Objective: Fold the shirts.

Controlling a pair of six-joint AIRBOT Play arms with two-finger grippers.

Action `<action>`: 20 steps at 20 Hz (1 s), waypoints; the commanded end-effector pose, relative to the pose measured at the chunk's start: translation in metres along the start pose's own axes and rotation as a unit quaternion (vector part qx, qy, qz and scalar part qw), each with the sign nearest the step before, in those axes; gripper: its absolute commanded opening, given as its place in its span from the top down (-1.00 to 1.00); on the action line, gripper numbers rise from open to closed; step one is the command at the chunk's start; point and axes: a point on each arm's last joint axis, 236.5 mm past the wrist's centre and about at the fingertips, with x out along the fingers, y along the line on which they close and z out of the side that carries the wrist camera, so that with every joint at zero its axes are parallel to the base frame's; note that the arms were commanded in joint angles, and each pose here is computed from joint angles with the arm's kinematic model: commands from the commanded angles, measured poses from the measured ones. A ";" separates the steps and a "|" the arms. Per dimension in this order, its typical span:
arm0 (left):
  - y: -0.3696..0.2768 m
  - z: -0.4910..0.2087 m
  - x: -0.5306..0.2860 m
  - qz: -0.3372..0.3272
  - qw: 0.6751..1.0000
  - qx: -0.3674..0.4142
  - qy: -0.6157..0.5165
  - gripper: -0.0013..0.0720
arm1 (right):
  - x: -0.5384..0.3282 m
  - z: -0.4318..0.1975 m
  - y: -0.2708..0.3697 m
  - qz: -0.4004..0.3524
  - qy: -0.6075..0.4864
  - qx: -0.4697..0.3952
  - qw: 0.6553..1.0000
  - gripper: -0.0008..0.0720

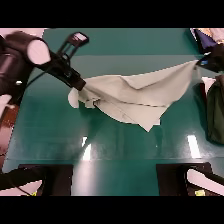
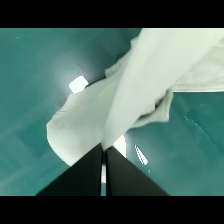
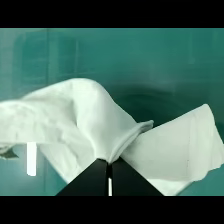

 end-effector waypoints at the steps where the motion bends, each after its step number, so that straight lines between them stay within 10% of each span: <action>1: -0.001 0.001 0.027 -0.004 1.000 -0.001 0.012 0.89 | 0.051 0.037 -0.021 -0.005 -0.061 0.016 0.998 0.92; 4: 0.002 -0.001 0.027 0.001 1.000 0.001 0.015 0.89 | 0.047 0.055 -0.025 -0.008 -0.072 -0.002 0.997 -0.91; 7: 0.001 -0.001 0.027 0.000 1.000 0.001 0.015 0.89 | 0.032 0.022 -0.034 -0.015 -0.004 -0.042 0.999 -0.06; 20: 0.001 0.000 0.027 0.000 1.000 0.000 0.014 0.89 | 0.110 -0.287 -0.071 -0.098 0.176 0.093 0.975 -0.05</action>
